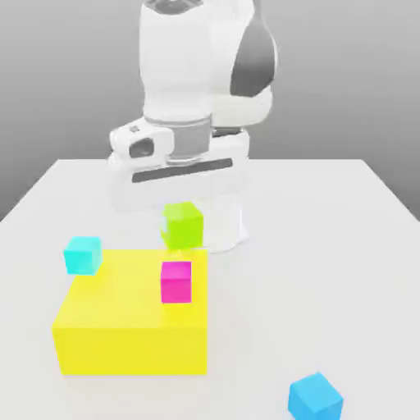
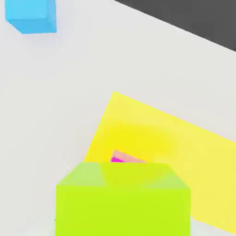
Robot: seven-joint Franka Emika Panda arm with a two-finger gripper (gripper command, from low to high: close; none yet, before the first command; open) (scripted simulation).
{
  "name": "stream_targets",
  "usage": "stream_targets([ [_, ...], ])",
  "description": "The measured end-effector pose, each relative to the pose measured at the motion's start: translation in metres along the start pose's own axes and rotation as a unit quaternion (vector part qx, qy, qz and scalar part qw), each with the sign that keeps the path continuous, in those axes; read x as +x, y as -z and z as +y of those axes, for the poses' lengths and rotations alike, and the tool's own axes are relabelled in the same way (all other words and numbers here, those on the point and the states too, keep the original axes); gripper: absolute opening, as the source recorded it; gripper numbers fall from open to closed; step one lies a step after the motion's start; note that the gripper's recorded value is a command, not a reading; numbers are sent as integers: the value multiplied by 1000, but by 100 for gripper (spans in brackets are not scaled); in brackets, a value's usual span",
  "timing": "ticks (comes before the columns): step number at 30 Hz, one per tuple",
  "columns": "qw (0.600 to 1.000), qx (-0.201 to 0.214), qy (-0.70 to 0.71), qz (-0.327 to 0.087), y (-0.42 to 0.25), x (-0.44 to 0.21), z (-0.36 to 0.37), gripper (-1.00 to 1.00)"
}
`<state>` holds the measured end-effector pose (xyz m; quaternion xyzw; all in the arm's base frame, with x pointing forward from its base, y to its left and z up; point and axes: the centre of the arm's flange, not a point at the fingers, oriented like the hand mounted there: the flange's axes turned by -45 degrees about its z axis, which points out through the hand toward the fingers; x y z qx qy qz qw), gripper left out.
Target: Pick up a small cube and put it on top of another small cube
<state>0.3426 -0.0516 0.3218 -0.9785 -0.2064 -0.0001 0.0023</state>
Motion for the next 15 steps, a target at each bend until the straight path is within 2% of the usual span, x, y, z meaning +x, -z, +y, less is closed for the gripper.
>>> stream_targets([
  [3,1000,-1,1,0,-33,-2,1,-100],
  [4,1000,-1,1,-1,-39,-3,1,100],
  [10,1000,-2,1,-1,-42,-3,1,100],
  [15,1000,-2,1,0,2,-2,1,100],
])
